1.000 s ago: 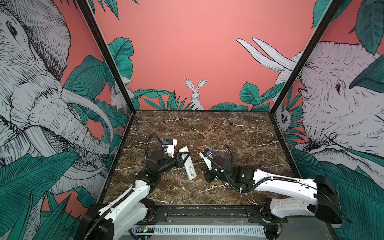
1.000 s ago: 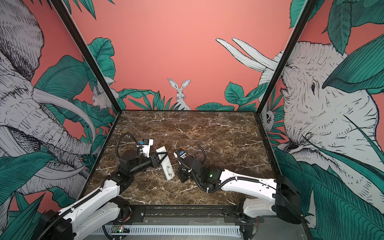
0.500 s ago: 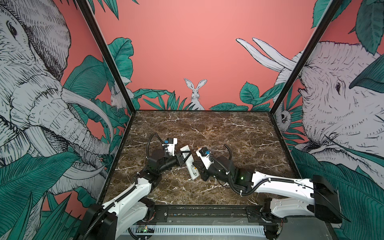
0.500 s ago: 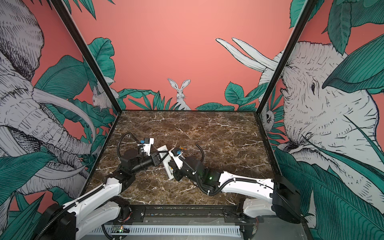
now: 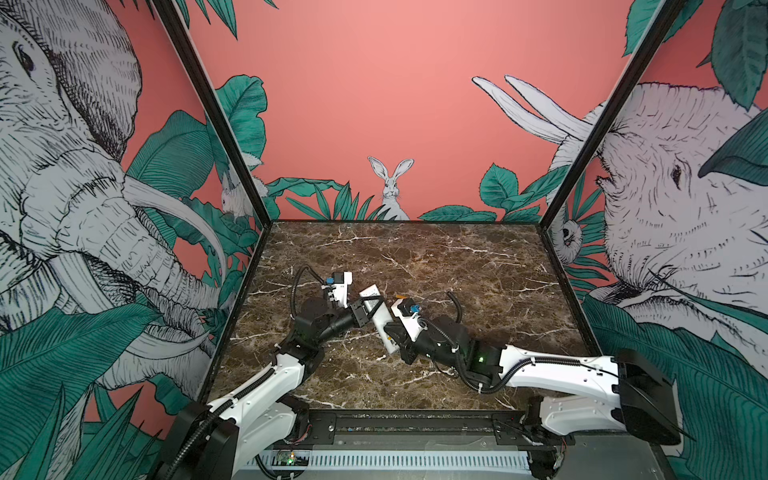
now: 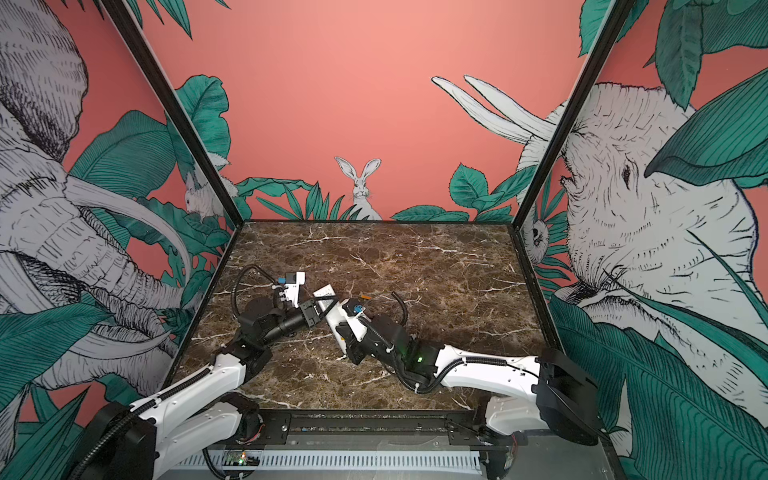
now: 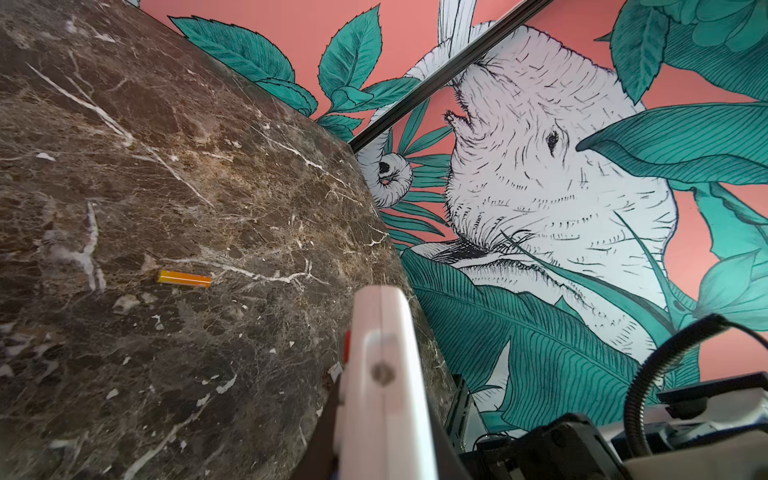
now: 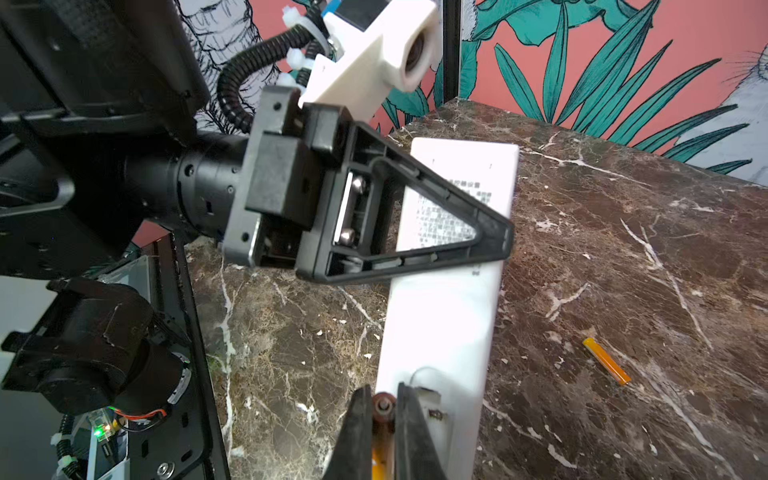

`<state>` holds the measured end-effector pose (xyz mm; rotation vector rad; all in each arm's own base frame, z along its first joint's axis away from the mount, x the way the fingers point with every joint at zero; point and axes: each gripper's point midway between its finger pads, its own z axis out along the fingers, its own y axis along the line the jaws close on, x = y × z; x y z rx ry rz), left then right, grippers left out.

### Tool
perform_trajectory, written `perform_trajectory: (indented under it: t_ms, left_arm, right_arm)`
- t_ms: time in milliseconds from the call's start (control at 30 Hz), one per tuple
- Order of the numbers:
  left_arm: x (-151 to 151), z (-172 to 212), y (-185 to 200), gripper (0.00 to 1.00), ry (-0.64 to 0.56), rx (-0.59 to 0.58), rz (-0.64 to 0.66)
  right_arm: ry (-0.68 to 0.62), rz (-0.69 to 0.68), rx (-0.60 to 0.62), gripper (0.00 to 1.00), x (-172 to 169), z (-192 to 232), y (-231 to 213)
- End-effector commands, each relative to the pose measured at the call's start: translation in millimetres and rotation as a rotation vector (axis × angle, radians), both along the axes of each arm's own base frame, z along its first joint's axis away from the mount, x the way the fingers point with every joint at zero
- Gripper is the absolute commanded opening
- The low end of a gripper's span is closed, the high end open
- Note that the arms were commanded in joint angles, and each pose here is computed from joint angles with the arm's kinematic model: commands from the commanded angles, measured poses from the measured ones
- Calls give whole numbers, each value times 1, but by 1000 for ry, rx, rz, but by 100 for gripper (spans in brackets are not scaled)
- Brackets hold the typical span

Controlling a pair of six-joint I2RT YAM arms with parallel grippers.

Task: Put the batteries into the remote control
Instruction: 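Lower the battery into the compartment of the remote held by the left gripper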

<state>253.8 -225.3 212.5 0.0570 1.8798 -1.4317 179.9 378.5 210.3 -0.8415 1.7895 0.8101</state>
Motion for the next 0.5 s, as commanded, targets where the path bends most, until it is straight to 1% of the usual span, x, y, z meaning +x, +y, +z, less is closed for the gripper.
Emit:
perform_trajectory:
  t_ms: [0, 100, 467]
  left_arm:
    - [-3, 12, 1, 0, -39, -41, -9]
    - [-3, 12, 1, 0, -37, -42, -8]
    - [-4, 14, 2, 0, -39, -47, -6]
  right_arm:
    - [-40, -14, 34, 0, 3, 12, 3]
    - [-40, -29, 8, 0, 6, 8, 1]
    - [-37, -44, -9, 0, 8, 2, 0]
